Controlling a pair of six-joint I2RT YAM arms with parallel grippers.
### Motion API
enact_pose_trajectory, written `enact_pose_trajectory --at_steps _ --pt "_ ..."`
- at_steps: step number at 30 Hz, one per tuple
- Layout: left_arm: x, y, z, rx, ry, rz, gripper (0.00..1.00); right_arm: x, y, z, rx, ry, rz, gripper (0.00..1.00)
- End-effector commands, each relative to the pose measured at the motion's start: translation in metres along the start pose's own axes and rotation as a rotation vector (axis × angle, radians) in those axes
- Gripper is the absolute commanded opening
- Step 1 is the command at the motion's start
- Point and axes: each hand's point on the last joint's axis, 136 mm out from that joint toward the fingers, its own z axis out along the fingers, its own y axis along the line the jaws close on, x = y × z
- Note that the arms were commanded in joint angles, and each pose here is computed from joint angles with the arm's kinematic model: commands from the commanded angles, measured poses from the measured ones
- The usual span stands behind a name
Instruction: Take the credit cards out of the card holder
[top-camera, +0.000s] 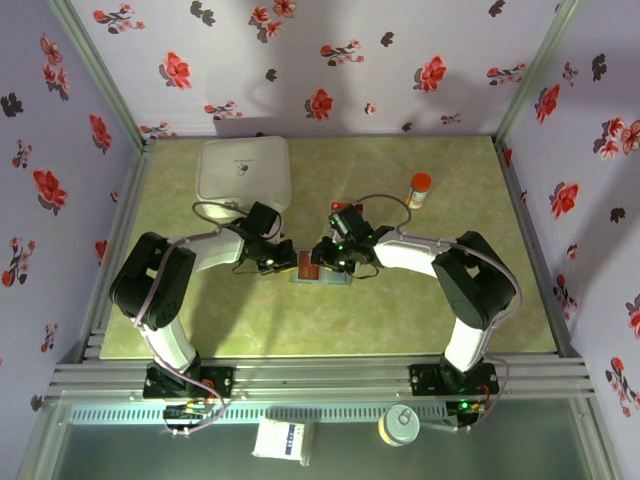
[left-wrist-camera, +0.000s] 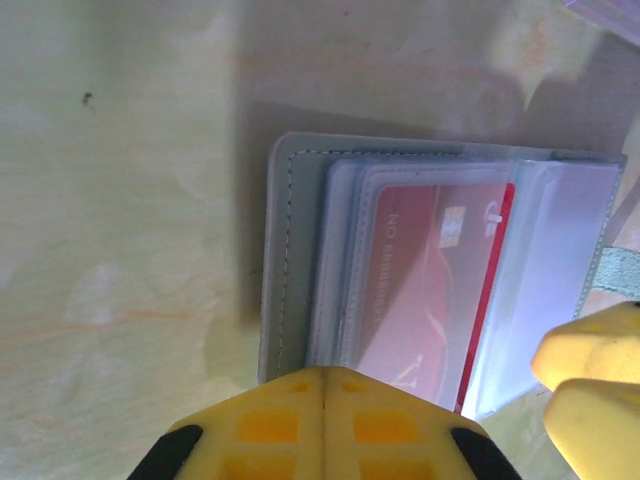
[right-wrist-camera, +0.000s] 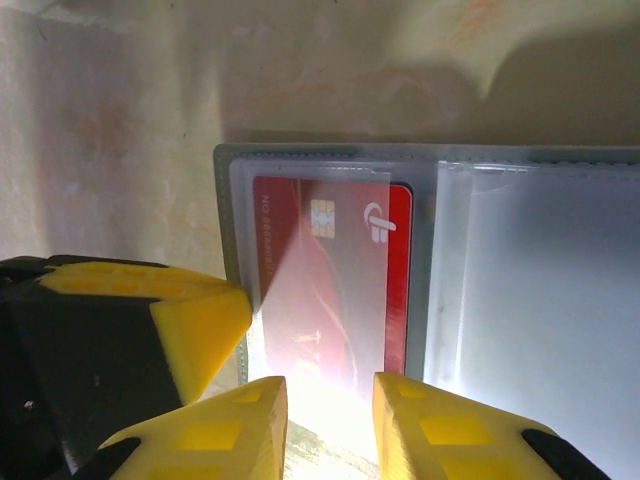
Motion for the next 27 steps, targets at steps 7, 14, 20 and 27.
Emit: enact_pose_trajectory --at_steps 7,14,20,27 --pt "0.011 0.009 0.001 -0.004 0.024 -0.02 0.05 -0.002 0.008 0.015 -0.013 0.027 -0.028 0.28" --pt "0.011 0.01 0.001 -0.007 0.021 -0.02 0.05 -0.003 -0.001 0.018 0.039 0.037 -0.05 0.27" --pt "0.011 0.009 0.001 -0.007 0.022 -0.019 0.04 -0.003 -0.011 0.016 0.102 0.036 -0.077 0.25" --pt "0.01 0.009 0.0 -0.009 0.024 -0.015 0.03 0.0 -0.016 0.022 0.109 0.049 -0.076 0.24"
